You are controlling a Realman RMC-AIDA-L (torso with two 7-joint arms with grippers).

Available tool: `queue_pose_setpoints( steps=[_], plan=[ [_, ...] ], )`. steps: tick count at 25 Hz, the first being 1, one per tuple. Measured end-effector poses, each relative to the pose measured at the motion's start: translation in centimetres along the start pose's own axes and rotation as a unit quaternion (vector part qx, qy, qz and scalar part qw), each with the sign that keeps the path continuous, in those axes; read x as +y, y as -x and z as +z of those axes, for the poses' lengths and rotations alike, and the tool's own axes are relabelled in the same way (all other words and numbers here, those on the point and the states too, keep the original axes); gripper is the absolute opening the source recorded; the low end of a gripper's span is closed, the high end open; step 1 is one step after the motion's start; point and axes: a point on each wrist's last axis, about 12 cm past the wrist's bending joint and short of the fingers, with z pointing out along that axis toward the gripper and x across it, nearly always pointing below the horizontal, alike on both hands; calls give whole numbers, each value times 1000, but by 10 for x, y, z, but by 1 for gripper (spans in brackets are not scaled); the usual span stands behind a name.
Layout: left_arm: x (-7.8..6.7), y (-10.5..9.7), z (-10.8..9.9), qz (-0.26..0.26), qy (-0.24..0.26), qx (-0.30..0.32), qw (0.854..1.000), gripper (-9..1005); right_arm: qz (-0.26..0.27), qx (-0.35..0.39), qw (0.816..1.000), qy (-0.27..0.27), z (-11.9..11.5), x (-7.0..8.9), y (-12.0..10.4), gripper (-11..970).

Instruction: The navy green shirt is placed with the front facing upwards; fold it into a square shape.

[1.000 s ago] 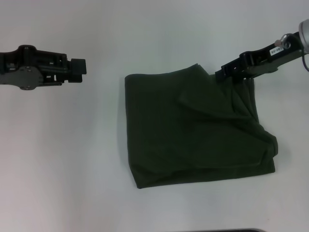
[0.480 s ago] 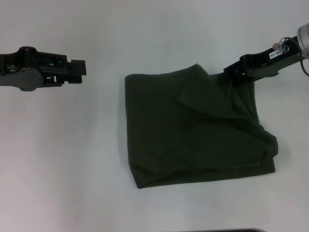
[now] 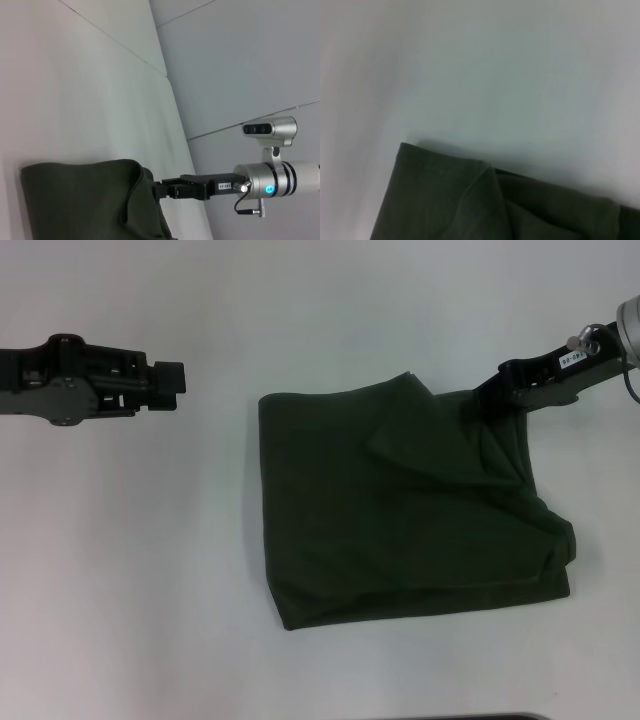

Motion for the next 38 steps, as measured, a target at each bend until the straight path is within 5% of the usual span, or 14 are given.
queue_pose_setpoints(
  steps=[11, 17, 26, 38],
  plan=[
    [1, -2, 0, -2, 2, 1, 1000, 366, 2, 1, 1000, 5, -4, 1, 0, 65],
    [2, -3, -1, 0, 2, 0, 1000, 367, 4, 5, 1000, 10, -5, 1, -1, 7],
    [1, -3, -1, 1, 0, 1, 1000, 365, 0, -3, 1000, 29, -36, 3, 4, 6],
    [2, -3, -1, 2, 1, 1, 1000, 367, 16, 18, 1000, -16, -40, -20, -5, 6]
  ],
)
